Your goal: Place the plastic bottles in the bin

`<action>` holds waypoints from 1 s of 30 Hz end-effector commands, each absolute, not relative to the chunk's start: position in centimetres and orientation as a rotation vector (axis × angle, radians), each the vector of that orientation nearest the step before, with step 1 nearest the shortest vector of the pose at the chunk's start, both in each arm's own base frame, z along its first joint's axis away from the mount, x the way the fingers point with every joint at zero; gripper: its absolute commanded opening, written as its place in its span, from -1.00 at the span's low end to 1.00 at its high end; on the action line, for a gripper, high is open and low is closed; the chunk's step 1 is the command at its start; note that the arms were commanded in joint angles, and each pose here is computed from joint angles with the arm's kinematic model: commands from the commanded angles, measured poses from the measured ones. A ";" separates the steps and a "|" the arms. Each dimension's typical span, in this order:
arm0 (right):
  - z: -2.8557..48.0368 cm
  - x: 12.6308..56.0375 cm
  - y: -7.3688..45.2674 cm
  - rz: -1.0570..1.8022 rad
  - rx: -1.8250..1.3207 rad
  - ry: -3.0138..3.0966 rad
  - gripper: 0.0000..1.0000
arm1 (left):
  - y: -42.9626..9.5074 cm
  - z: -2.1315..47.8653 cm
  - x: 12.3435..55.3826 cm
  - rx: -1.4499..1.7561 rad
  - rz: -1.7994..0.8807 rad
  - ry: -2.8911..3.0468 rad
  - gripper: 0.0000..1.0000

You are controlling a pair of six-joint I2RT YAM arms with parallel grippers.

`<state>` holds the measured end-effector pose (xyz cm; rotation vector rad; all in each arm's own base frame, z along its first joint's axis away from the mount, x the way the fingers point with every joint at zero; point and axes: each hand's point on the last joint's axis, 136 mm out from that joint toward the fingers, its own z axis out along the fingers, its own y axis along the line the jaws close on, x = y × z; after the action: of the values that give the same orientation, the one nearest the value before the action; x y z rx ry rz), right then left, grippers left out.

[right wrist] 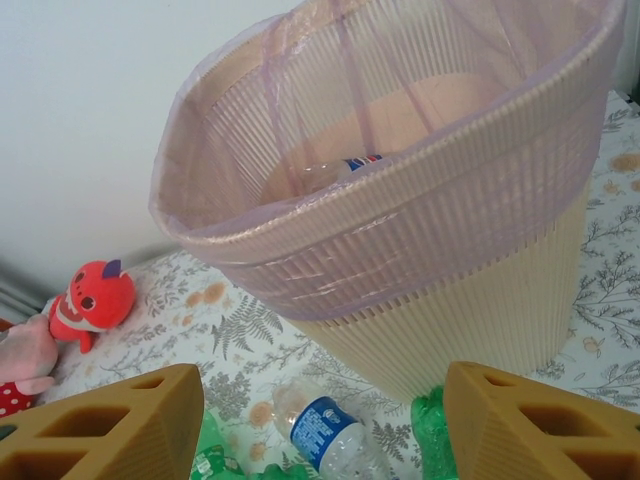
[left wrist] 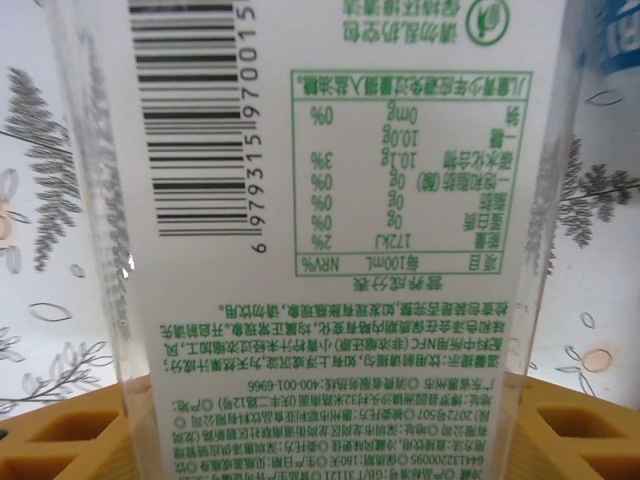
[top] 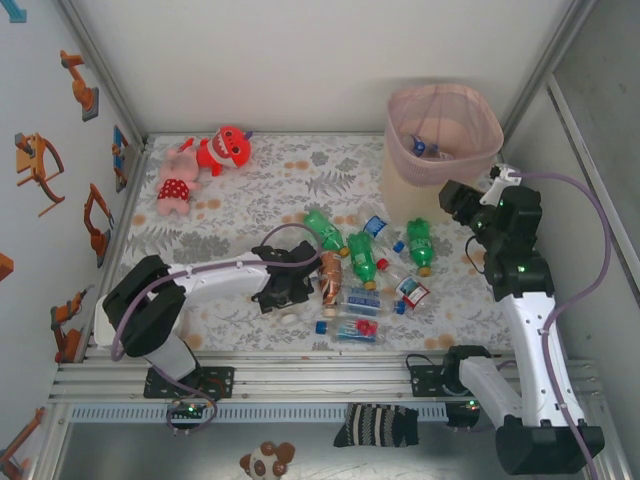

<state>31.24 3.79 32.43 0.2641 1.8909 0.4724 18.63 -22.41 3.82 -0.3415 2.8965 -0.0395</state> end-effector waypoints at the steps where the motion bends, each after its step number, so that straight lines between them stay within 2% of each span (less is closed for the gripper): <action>1: 34.6 30.4 4.0 0.513 0.264 1.841 0.27 | -21.4 6.9 19.3 -0.303 -0.066 2.807 0.29; 8: 36.2 29.4 5.3 0.622 0.234 1.806 0.27 | -20.9 13.2 20.8 -0.166 -0.256 2.597 0.22; 18: 40.1 27.3 8.7 0.853 0.079 1.691 0.28 | -24.1 25.6 21.6 0.205 -0.706 2.105 0.18; 25: 44.3 25.2 11.8 1.049 -0.122 1.544 0.31 | -27.0 33.2 20.7 0.462 -0.855 1.796 0.13; 30: 47.8 22.7 14.3 1.208 -0.287 1.395 0.34 | -29.8 37.9 17.8 0.694 -1.015 1.594 0.11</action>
<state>25.75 12.32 43.23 -0.1046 1.5692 1.0862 19.95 -27.85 31.69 0.5117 1.8571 -0.8869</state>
